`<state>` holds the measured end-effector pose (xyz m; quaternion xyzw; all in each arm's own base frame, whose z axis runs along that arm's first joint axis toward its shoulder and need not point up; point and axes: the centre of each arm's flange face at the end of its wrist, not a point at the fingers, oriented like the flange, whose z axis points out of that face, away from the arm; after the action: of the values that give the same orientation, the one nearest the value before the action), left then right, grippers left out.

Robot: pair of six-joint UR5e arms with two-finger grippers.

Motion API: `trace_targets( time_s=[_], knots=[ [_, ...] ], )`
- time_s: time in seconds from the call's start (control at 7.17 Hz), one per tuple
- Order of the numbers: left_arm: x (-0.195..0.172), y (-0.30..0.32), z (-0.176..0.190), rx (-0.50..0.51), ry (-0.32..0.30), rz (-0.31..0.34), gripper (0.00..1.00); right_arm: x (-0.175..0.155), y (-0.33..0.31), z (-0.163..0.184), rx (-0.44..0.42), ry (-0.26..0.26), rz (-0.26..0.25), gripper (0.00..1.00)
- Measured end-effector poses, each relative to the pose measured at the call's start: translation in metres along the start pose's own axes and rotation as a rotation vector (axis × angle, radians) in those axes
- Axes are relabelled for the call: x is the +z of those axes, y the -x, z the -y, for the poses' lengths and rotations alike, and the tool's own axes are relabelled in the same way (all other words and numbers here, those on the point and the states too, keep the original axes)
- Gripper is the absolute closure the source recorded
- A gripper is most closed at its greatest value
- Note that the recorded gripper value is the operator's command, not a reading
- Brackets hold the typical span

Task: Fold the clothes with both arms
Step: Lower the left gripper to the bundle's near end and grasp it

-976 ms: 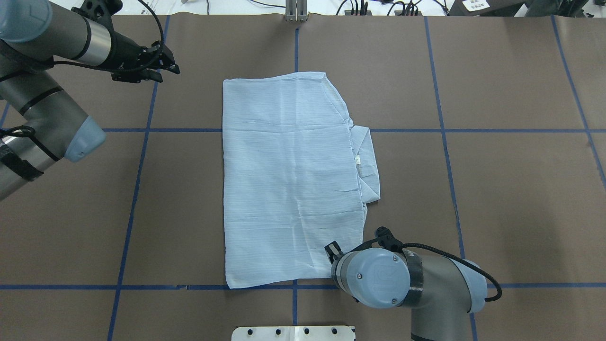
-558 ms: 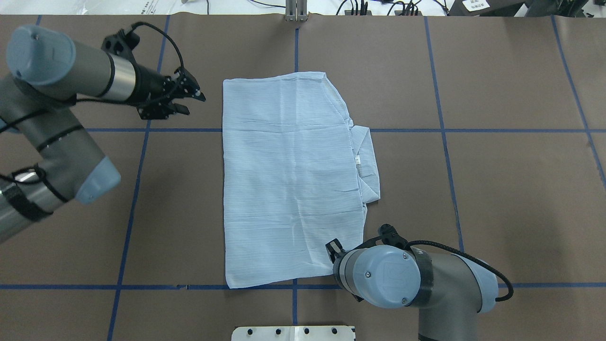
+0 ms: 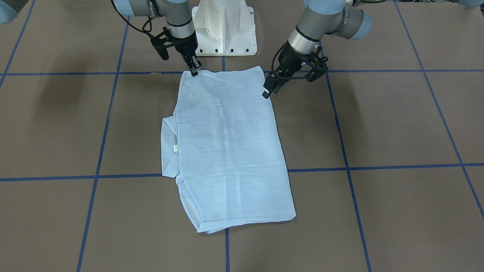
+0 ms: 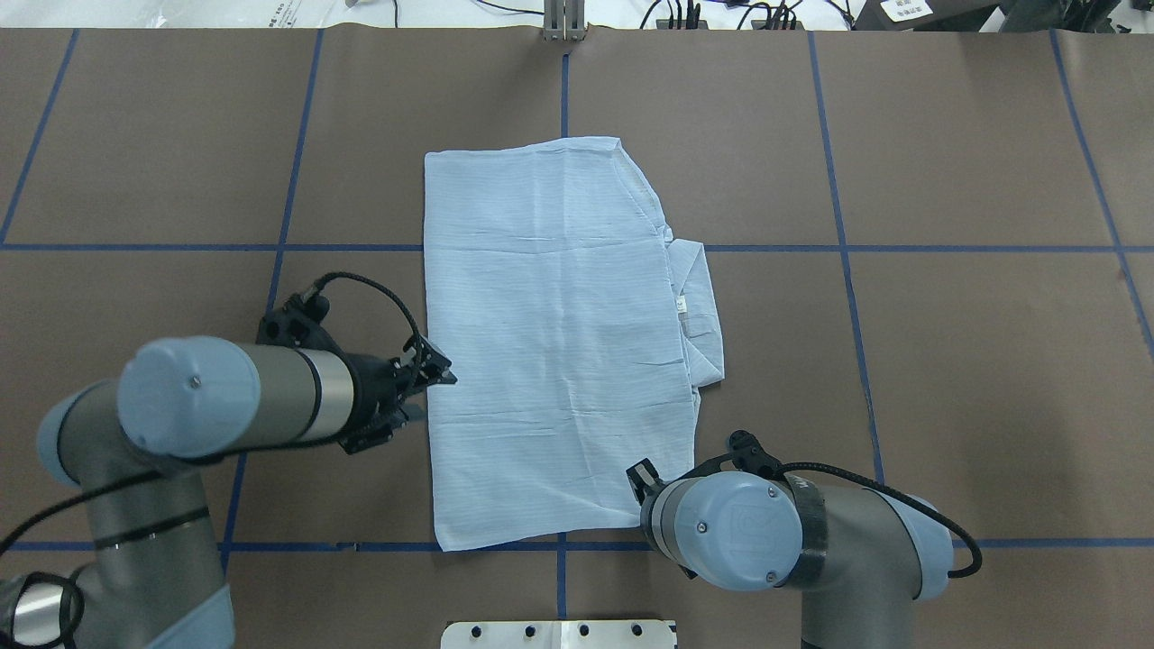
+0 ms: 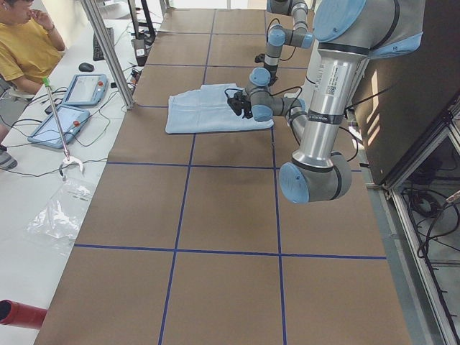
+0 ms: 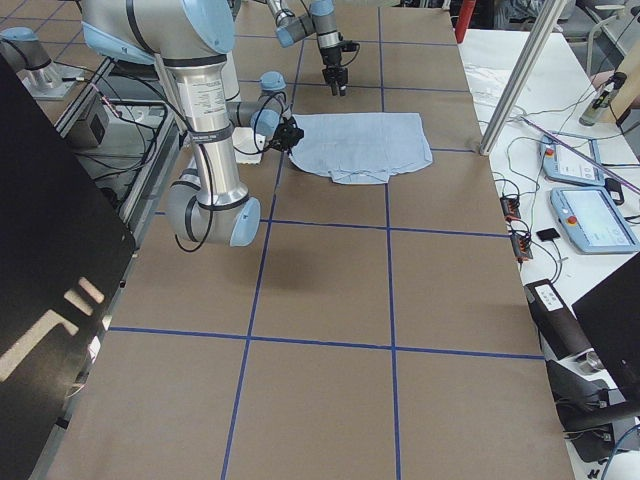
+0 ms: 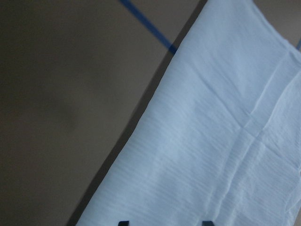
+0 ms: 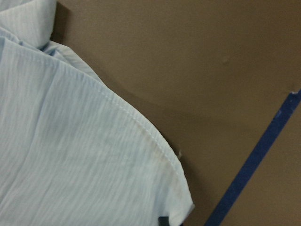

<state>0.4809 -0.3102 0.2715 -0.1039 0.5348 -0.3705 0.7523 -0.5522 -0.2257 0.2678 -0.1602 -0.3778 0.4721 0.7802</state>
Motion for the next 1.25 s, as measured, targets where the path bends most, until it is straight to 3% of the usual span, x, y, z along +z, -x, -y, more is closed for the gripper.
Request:
trace_targets(
  time_s=[0.42, 0.84, 0.98, 1.12, 1.25],
  knots=[
    [0.023, 0.052, -0.069, -0.076, -0.009, 0.112, 0.4, -0.001, -0.001, -0.001, -0.001, 0.003, -0.002, 1.0],
    [0.031, 0.072, -0.084, -0.076, -0.026, 0.177, 0.43, -0.002, 0.0, -0.003, -0.001, 0.007, 0.0, 1.0],
    [0.033, 0.076, -0.085, -0.074, -0.027, 0.186, 0.51, -0.002, 0.0, -0.003, -0.002, 0.007, 0.0, 1.0],
    [0.034, 0.078, -0.086, -0.075, -0.027, 0.191, 0.9, -0.002, 0.0, -0.002, -0.002, 0.006, 0.0, 1.0],
    [0.035, 0.079, -0.087, -0.086, -0.028, 0.194, 1.0, -0.002, 0.0, -0.002, -0.001, 0.005, -0.001, 1.0]
  ],
)
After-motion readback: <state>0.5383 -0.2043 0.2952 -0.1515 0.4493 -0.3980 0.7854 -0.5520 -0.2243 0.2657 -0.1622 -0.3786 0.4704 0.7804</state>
